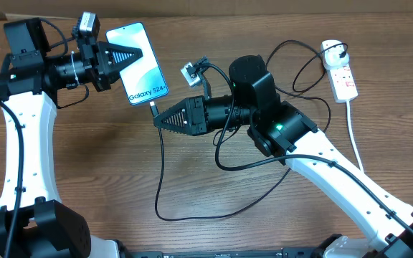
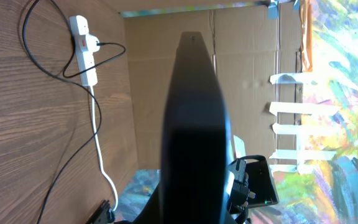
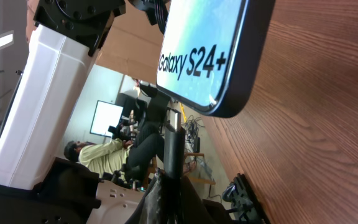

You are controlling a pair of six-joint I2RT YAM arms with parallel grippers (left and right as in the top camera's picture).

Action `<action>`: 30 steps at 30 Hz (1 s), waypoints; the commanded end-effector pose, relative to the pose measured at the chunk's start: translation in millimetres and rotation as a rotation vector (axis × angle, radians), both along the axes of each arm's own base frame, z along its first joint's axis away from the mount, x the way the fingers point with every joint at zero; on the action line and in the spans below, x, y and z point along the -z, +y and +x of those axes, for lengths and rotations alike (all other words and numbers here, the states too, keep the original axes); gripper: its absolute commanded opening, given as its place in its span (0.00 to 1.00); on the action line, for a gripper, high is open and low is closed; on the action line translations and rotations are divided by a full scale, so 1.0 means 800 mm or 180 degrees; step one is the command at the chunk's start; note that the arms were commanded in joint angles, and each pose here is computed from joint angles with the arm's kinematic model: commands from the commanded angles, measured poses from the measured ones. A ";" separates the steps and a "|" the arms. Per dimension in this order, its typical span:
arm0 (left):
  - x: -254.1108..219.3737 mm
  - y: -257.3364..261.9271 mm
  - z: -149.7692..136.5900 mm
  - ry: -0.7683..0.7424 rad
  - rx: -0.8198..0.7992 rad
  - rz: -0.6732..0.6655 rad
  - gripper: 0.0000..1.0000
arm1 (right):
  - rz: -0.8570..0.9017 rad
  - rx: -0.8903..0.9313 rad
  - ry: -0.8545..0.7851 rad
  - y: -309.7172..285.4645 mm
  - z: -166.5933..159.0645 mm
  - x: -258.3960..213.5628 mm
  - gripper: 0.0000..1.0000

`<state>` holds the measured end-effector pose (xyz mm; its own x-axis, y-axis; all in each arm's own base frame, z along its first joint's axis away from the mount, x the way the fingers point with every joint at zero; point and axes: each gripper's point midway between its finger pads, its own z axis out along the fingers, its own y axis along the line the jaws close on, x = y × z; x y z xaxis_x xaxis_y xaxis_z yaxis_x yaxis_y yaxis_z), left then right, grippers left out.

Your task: Plug charger to phone and switch on socket

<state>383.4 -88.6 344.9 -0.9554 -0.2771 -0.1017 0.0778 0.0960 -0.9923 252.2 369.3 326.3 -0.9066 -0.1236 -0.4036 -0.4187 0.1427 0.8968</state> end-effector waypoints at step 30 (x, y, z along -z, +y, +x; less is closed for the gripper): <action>-0.016 -0.005 -0.012 -0.0019 0.0157 -0.0154 0.04 | 0.0082 0.0015 -0.0068 -0.003 -0.004 -0.020 0.04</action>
